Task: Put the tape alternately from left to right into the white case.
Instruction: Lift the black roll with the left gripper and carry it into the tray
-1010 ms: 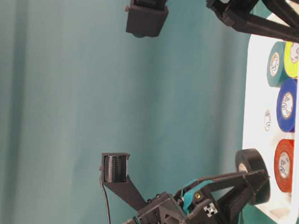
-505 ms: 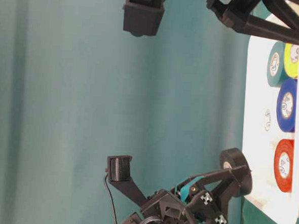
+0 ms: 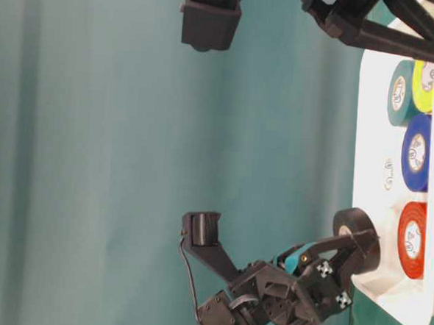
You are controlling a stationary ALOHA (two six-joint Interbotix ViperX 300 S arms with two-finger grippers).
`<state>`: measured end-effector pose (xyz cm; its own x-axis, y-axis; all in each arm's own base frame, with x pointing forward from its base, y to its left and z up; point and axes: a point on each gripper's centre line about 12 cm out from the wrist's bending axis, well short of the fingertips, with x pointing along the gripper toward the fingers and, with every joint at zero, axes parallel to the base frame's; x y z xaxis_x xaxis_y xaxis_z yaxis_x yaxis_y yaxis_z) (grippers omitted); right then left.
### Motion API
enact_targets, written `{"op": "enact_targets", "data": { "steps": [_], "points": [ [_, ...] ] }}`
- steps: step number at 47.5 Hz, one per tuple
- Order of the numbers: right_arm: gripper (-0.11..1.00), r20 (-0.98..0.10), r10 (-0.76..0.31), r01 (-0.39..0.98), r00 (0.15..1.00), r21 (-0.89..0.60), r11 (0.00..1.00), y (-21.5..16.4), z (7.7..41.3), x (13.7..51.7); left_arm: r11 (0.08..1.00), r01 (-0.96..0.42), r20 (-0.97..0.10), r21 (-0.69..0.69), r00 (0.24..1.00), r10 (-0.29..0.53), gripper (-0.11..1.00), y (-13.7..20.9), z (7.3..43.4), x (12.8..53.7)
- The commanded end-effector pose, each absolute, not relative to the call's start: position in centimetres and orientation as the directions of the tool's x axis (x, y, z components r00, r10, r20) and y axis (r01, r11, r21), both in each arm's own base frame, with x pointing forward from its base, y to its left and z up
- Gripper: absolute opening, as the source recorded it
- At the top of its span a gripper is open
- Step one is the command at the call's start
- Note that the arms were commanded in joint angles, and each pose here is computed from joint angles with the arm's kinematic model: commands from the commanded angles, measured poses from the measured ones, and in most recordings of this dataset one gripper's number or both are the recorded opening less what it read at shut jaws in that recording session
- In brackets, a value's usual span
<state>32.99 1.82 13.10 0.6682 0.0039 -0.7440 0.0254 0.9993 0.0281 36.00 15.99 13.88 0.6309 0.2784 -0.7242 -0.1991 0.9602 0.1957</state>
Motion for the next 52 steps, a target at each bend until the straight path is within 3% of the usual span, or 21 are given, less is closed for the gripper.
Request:
{"op": "enact_targets", "data": {
  "steps": [1,24,30,43,46,52],
  "points": [
    [0.82,-0.721,0.011,0.023,0.693,0.036,0.999,2.0,14.1,33.2,0.956,-0.205,-0.701,0.210,0.650,0.293,-0.04,16.5,14.8,36.4],
    [0.82,-0.721,0.012,0.027,0.693,0.043,0.999,2.0,14.1,33.2,0.951,-0.228,-0.699,0.209,0.645,0.309,-0.03,17.5,14.8,36.3],
    [0.82,-0.723,0.011,0.028,0.691,0.042,0.999,2.0,14.0,33.1,0.952,-0.226,-0.704,0.206,0.642,0.305,0.16,17.2,14.7,36.0],
    [0.82,-0.722,0.011,0.028,0.692,0.042,0.999,2.0,14.1,33.2,0.955,-0.217,-0.712,0.204,0.636,0.297,0.91,16.7,14.5,35.4],
    [0.82,-0.722,0.011,0.028,0.692,0.042,0.999,2.0,14.1,33.2,0.954,-0.217,-0.711,0.205,0.637,0.298,0.97,16.6,14.6,35.4],
    [0.82,-0.721,0.012,0.027,0.693,0.043,0.999,2.0,14.1,33.2,0.954,-0.218,-0.708,0.206,0.640,0.299,0.97,16.6,14.8,35.3]
  ]
}}
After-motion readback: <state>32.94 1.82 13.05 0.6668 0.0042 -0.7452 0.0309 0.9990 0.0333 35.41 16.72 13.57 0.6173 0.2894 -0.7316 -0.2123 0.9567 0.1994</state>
